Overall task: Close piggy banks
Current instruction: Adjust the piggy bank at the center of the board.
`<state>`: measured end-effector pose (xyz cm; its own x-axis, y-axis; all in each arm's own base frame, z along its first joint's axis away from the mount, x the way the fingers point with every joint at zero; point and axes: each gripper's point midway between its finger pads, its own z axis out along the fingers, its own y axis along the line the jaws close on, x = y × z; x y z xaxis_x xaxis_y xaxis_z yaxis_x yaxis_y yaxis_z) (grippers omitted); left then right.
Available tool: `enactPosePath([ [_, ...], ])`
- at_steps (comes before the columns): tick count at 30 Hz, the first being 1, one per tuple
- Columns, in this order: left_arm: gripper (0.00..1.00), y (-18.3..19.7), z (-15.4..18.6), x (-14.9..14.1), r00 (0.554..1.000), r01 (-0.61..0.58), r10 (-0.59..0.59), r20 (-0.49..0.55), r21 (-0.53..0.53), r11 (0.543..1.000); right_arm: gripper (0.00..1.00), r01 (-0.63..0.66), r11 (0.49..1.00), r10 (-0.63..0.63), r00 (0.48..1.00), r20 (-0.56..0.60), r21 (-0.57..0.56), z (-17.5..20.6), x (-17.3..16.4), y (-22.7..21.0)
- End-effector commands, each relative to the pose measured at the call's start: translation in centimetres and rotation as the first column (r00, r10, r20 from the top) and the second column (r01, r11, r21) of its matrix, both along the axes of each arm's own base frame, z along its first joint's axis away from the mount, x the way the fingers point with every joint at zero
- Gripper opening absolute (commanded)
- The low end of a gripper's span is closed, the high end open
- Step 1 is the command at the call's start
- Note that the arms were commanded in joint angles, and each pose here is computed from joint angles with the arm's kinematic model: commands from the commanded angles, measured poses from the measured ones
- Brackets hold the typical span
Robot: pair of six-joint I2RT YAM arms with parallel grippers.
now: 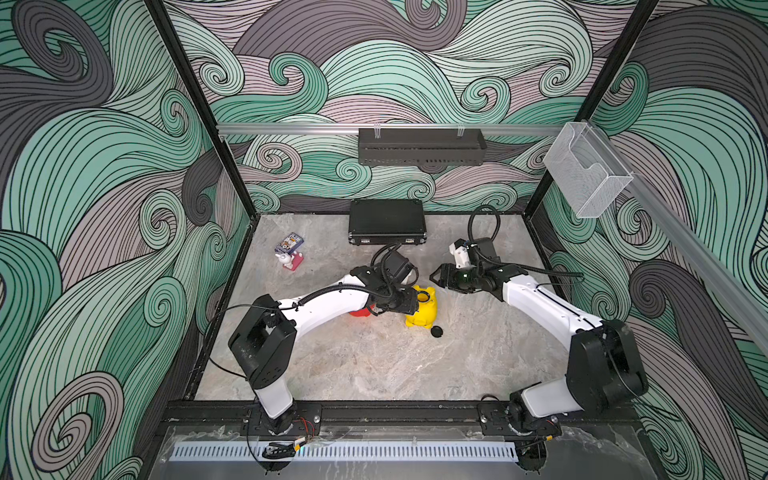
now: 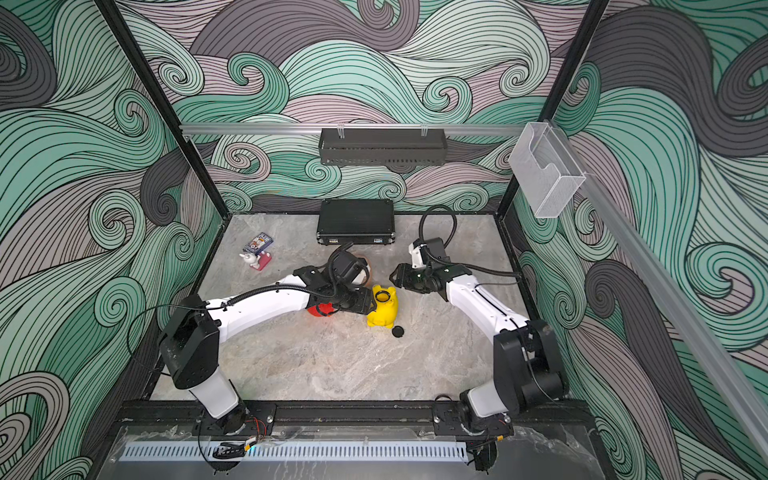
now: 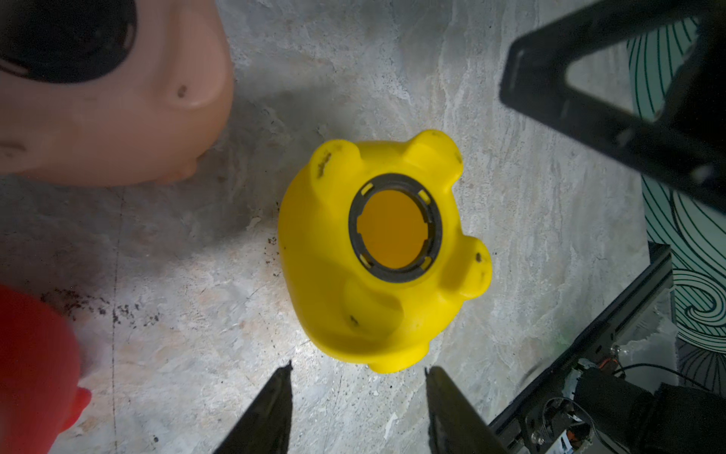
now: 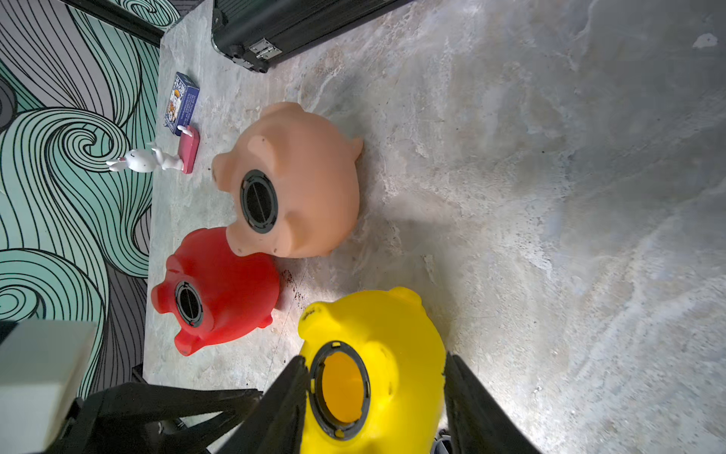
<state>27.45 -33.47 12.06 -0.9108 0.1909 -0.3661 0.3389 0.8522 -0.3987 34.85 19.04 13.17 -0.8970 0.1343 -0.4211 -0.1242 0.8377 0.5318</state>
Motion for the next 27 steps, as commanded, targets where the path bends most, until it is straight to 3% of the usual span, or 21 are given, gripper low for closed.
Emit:
enactPosePath([
  [1, 0.55, -0.8, 0.6, 1.2, 0.999, -0.021, 0.021, 0.032, -0.017, 1.0, 0.56, 0.002, 0.999, -0.004, 1.0, -0.025, -0.042, -0.8, 0.3, 0.0],
  [27, 0.43, 1.2, -3.2, 1.7, 0.995, -0.1, 0.099, 0.011, 0.112, 0.989, 0.47, -0.014, 0.979, -0.004, 0.996, -0.09, -0.202, -4.5, -0.6, -1.1],
])
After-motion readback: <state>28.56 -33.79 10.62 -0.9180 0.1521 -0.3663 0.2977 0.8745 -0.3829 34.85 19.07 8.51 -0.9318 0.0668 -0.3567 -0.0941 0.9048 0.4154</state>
